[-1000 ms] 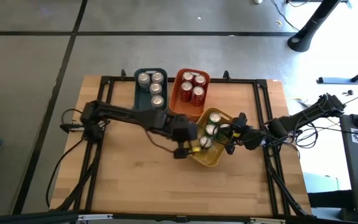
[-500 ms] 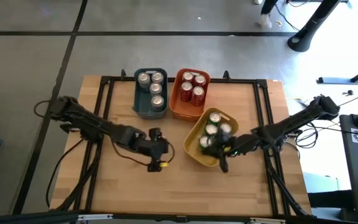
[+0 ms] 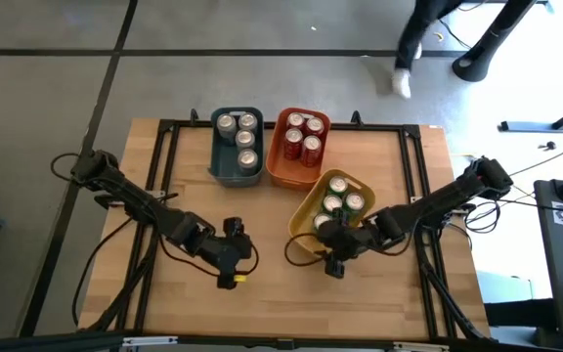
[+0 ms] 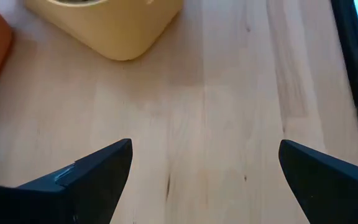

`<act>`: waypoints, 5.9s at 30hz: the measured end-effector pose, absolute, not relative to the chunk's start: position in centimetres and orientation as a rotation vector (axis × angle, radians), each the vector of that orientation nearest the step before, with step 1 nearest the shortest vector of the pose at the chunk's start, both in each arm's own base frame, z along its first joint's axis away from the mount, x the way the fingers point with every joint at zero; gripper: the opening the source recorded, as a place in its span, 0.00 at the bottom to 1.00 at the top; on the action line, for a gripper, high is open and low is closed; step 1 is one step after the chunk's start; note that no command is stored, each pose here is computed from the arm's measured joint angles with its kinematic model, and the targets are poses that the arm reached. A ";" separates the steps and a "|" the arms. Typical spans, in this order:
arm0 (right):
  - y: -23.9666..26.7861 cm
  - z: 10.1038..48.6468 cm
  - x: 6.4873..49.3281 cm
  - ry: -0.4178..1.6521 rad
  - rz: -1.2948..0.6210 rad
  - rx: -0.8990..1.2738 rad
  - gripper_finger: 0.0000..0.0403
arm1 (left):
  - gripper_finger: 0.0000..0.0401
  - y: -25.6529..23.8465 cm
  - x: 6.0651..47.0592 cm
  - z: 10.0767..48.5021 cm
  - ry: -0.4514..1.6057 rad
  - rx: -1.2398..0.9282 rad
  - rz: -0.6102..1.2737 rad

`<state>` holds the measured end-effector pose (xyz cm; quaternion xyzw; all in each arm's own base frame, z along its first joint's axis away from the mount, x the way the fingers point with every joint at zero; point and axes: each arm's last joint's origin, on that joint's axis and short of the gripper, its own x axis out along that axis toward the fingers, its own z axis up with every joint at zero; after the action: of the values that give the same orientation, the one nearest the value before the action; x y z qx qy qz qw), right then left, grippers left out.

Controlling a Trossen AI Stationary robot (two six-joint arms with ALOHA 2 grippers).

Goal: Sort soda cans
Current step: Move the yellow bin to the right of the orange bin, then return to Home Position

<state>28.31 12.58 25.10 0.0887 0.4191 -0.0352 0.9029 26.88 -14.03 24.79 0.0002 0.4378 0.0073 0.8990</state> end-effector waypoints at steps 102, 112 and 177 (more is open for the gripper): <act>-3.0 25.0 27.1 1.656 -0.153 -0.192 0.38 | 0.97 -12.9 27.2 25.0 0.891 0.110 0.034; 2.2 31.2 25.2 1.189 -0.022 -0.061 0.35 | 0.97 -11.0 27.2 26.8 0.814 0.188 0.013; 0.9 16.8 10.3 0.006 0.002 0.227 0.01 | 0.01 0.2 11.0 16.9 -0.009 -0.124 0.150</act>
<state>10.27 0.88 16.77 0.1130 0.0027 0.0012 0.9936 10.97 0.19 16.86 -0.0618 -0.0047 0.0746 0.9953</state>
